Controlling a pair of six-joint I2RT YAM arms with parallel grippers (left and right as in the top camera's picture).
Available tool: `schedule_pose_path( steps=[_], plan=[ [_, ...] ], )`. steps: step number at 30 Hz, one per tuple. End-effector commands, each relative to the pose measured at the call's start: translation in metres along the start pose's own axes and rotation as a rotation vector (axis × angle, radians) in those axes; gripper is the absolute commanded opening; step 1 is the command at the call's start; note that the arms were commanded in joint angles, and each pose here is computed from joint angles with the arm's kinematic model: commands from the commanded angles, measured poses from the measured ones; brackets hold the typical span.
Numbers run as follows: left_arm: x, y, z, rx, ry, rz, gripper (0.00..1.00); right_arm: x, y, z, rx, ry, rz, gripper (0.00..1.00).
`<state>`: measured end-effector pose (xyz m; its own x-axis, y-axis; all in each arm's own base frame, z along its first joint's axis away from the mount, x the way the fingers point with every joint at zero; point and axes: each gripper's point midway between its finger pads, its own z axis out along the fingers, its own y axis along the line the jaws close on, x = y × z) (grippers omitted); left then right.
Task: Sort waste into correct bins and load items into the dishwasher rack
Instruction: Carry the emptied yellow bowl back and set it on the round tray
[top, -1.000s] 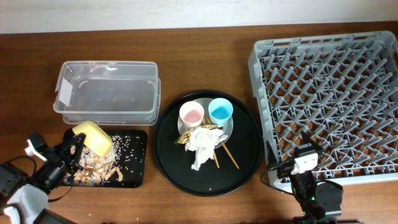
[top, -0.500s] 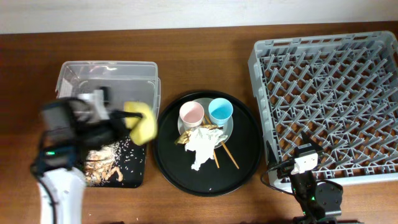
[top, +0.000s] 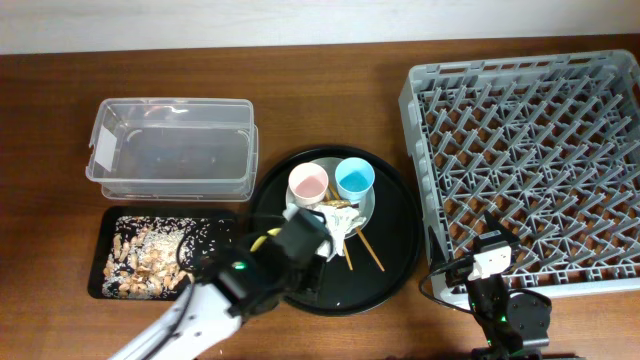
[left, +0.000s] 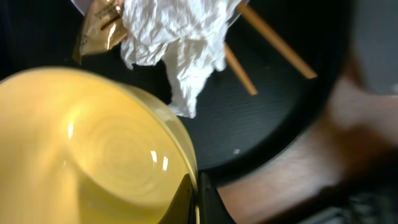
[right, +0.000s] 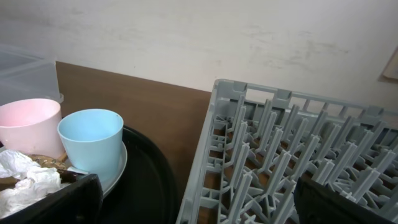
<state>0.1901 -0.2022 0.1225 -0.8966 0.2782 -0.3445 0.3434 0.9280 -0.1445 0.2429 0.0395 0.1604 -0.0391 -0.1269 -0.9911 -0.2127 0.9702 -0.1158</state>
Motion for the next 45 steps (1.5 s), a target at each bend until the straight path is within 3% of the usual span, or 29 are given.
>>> schedule_pose_path(
  steps=[1, 12, 20, 23, 27, 30, 36, 37, 39, 45],
  plan=[
    [0.0, 0.017, 0.024, -0.199, 0.002, 0.011, 0.0, 0.003, 0.0, 0.0, 0.001, 0.006, 0.012, 0.99],
    [0.003, 0.015, 0.06, -0.23, 0.066, 0.013, 0.01, 0.003, 0.0, 0.0, 0.001, 0.006, 0.012, 0.99],
    [0.008, 0.008, 0.059, -0.19, 0.098, 0.01, 0.39, 0.003, 0.0, 0.0, 0.001, 0.006, 0.012, 0.99],
    [-0.012, 0.0, 0.04, -0.18, 0.064, 0.059, 0.4, 0.003, 0.0, 0.0, 0.001, 0.006, 0.012, 0.99],
    [-0.067, -0.006, -0.007, -0.223, -0.102, 0.114, 0.4, 0.003, 0.0, 0.0, 0.001, 0.006, 0.012, 0.99],
    [-0.089, -0.017, -0.021, -0.205, -0.164, 0.225, 0.42, 0.003, 0.0, 0.0, 0.001, 0.006, 0.012, 0.99],
    [-0.078, -0.012, 0.002, -0.234, -0.103, 0.319, 0.45, 0.003, 0.0, 0.0, 0.001, 0.006, 0.012, 0.99],
    [-0.074, -0.01, 0.009, -0.244, -0.08, 0.333, 0.5, 0.003, 0.0, 0.0, 0.001, 0.006, 0.012, 0.99],
    [-0.065, -0.006, 0.024, -0.262, -0.034, 0.344, 0.68, 0.003, 0.0, 0.0, 0.001, 0.006, 0.013, 0.99],
    [-0.059, 0.004, 0.061, -0.292, 0.033, 0.333, 0.71, 0.003, 0.0, 0.0, 0.001, 0.006, 0.012, 0.99]
  ],
)
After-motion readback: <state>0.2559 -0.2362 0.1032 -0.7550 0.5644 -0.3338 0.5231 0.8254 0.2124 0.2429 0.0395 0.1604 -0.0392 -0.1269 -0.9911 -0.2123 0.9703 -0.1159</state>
